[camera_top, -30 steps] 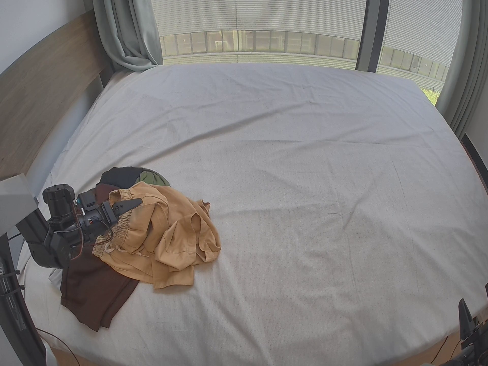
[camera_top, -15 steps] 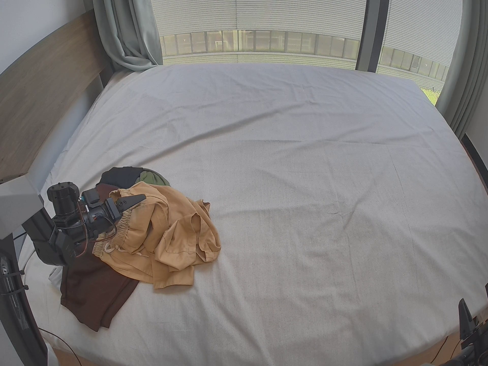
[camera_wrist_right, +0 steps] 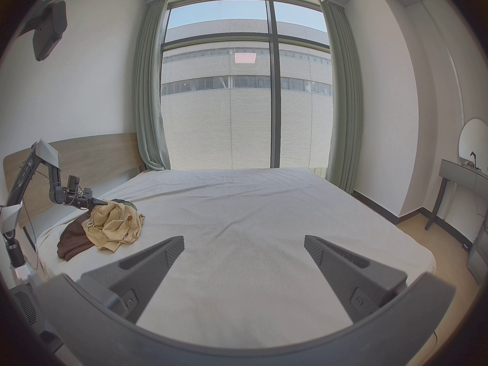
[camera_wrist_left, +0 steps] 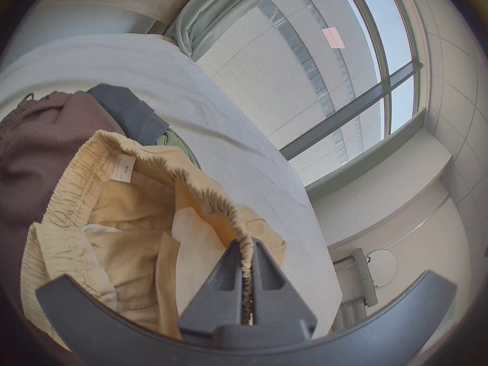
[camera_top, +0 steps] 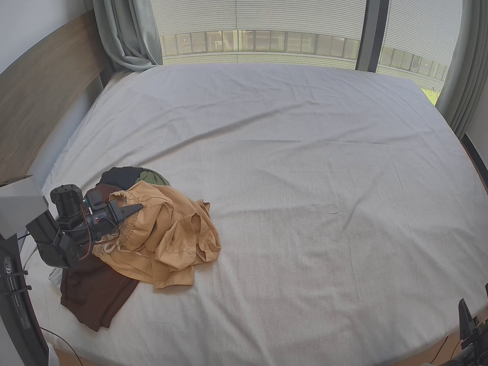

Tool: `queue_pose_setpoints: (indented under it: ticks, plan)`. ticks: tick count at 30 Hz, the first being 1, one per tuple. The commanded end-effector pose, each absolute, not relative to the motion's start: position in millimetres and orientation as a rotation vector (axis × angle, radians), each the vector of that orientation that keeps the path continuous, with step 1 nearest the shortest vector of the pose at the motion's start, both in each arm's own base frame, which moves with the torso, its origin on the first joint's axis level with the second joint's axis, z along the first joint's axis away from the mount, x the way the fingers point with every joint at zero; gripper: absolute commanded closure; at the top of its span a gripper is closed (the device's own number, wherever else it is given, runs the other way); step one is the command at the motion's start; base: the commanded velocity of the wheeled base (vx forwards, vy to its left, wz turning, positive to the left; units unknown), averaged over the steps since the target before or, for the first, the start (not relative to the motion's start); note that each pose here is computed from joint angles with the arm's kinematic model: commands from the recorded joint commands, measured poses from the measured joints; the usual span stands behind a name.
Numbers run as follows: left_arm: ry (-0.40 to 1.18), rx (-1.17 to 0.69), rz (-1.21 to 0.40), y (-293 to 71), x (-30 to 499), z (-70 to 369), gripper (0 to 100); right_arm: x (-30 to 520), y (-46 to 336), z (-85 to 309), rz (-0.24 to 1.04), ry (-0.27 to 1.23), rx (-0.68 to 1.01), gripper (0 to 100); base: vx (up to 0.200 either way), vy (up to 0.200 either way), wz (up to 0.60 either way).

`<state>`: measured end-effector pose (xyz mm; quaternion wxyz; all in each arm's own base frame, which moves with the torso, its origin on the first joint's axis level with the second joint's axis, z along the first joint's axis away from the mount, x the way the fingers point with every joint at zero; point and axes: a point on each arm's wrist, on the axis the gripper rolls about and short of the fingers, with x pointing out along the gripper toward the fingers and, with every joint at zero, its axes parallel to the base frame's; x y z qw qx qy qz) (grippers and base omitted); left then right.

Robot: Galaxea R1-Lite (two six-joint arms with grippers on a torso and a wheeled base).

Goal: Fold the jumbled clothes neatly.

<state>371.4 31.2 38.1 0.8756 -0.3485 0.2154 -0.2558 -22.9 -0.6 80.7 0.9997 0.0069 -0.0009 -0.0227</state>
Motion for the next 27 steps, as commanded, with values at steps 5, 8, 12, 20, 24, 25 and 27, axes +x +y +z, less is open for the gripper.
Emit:
queue_pose_setpoints:
  ticks: [5, 8, 12, 20, 24, 25, 27]
  plan:
    - [0.388, -0.768, -0.573, 24, 352, 53, 100, -23, -1, 76, -0.046, -0.002, 0.014, 0, 0.0, 0.0, 0.0]
    - [0.375, -0.761, -0.585, 21, 347, 53, 100, -23, -1, 76, -0.046, -0.002, 0.014, 0, 0.0, 0.0, 0.0]
    - [0.347, -0.759, -0.599, 20, 342, 62, 100, -23, -1, 76, -0.046, -0.002, 0.014, 0, 0.0, 0.0, 0.0]
    - [0.303, -0.843, -0.639, 12, 325, 105, 100, -23, -1, 76, -0.044, -0.002, 0.014, 0, 0.0, 0.0, 0.0]
    - [0.284, -0.876, -0.667, 6, 313, 125, 100, -23, -1, 75, -0.046, 0.0, 0.014, 0, 0.0, 0.0, 0.0]
    - [0.284, -0.884, -0.675, 4, 311, 128, 100, -23, -1, 75, -0.046, 0.0, 0.014, 0, 0.0, 0.0, 0.0]
    - [0.275, -0.895, -0.678, 1, 306, 133, 100, -23, -1, 76, -0.046, -0.002, 0.014, 0, 0.0, 0.0, 0.0]
